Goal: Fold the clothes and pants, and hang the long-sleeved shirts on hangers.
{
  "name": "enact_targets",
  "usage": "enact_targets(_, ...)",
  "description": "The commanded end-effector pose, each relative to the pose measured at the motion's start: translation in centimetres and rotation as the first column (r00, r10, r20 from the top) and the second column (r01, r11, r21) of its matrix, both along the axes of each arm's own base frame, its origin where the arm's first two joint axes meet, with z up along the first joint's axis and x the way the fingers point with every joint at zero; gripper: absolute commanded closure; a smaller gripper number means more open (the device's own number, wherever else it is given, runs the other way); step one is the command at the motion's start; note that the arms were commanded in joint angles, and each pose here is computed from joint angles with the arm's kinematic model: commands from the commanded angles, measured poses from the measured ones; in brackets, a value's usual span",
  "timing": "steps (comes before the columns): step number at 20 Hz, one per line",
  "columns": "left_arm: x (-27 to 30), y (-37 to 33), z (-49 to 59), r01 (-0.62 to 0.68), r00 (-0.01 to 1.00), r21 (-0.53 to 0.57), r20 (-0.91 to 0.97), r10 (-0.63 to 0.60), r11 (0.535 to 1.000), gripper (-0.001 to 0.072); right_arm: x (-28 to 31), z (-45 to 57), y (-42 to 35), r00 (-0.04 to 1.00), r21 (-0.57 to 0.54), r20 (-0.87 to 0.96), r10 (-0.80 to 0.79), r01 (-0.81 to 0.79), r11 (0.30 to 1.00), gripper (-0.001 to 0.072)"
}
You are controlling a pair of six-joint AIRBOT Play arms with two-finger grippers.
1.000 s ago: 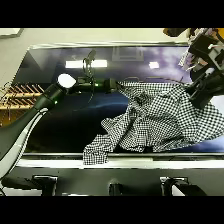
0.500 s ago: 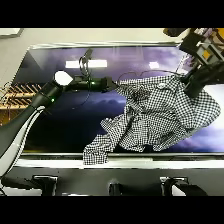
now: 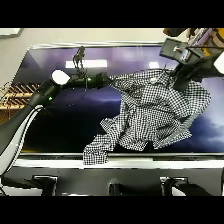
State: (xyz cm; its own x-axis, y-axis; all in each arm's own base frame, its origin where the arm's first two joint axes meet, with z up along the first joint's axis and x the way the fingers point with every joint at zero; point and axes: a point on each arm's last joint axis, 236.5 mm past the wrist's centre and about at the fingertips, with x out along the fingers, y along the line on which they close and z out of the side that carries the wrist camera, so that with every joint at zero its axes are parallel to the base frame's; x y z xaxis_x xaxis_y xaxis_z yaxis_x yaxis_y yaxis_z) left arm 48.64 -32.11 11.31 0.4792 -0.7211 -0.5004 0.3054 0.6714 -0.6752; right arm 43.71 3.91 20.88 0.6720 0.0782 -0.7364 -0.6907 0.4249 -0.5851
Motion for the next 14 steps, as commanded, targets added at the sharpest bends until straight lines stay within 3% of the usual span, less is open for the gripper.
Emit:
enact_targets(1, 0.4, 0.9, 0.0, -0.018, 1.000, -0.009, -0.018, 0.018, 1.000, 0.0690, 1.8, 0.2, 0.5, 0.998, -0.061, 0.059, 0.005, -0.002, 0.998, 0.0687)
enact_targets(5, 0.2, 0.8, -0.1, -0.012, 1.000, -0.007, -0.024, 0.012, 1.000, 0.0690, 2.4, -0.7, 0.2, 0.999, -0.080, 0.046, 0.001, 0.003, 0.997, 0.0687)
enact_targets(9, -0.8, 0.6, -0.7, -0.007, 0.995, -0.021, -0.096, 0.005, 1.000, 0.0689, 3.9, -0.2, -1.8, 0.994, -0.166, 0.103, -0.028, 0.045, 0.985, 0.0687)
enact_targets(14, -1.4, 0.4, -1.2, -0.067, 0.973, -0.069, -0.224, 0.050, 0.995, 0.0690, 4.8, 0.8, -1.6, 0.987, -0.163, 0.157, -0.022, 0.048, 0.985, 0.0687)
